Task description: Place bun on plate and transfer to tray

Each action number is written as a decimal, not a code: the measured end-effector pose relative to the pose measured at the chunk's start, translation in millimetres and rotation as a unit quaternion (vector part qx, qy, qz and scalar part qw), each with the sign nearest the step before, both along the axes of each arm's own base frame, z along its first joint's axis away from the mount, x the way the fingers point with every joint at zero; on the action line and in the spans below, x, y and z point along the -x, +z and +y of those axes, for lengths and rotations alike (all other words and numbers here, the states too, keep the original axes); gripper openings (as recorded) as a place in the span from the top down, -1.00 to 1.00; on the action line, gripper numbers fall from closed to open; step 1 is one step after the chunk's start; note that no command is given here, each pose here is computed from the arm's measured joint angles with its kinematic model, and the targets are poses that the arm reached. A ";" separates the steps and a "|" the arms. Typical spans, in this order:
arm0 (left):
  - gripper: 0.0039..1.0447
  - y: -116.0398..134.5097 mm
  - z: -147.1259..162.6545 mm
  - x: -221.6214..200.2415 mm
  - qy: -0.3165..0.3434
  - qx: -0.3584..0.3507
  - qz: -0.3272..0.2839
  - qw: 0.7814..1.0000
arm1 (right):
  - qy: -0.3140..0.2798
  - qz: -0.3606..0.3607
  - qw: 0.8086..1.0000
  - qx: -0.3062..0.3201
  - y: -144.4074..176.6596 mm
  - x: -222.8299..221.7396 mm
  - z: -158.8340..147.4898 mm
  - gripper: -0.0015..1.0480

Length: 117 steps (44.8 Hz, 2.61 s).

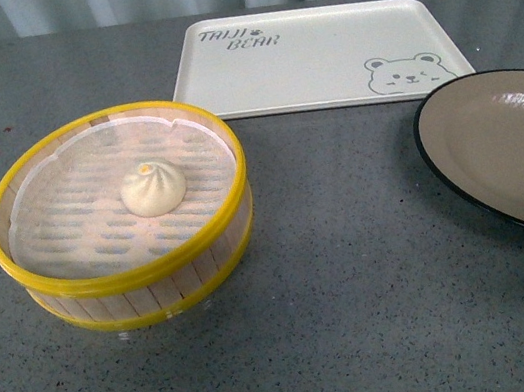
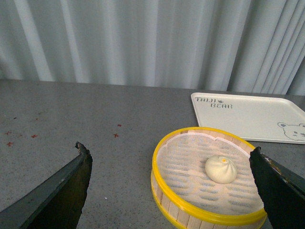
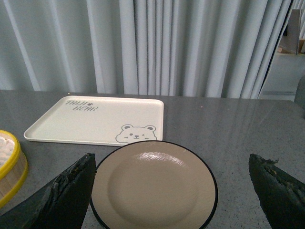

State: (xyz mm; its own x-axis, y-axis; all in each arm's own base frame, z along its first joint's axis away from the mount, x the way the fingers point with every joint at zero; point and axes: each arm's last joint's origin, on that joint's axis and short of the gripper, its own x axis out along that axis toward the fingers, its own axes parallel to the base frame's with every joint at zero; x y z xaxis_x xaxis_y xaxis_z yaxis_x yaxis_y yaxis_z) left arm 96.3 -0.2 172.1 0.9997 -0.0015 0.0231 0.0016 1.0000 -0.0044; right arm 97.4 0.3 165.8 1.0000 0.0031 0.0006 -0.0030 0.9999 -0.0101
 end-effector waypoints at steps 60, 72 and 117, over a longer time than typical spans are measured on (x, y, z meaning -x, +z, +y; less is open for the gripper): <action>-0.88 49.4 -17.2 -103.8 0.023 0.156 0.127 0.979 | 0.000 0.000 1.000 0.000 -0.4 -0.1 0.0 -0.83; -0.88 27.3 -55.9 -214.1 -0.048 0.124 0.311 0.941 | 0.000 0.000 1.000 0.000 -0.4 -0.1 0.0 -0.83; -0.88 -40.1 -117.1 -287.1 -0.083 0.059 0.508 0.856 | 0.000 0.000 1.000 0.000 -0.4 -0.1 0.0 -0.83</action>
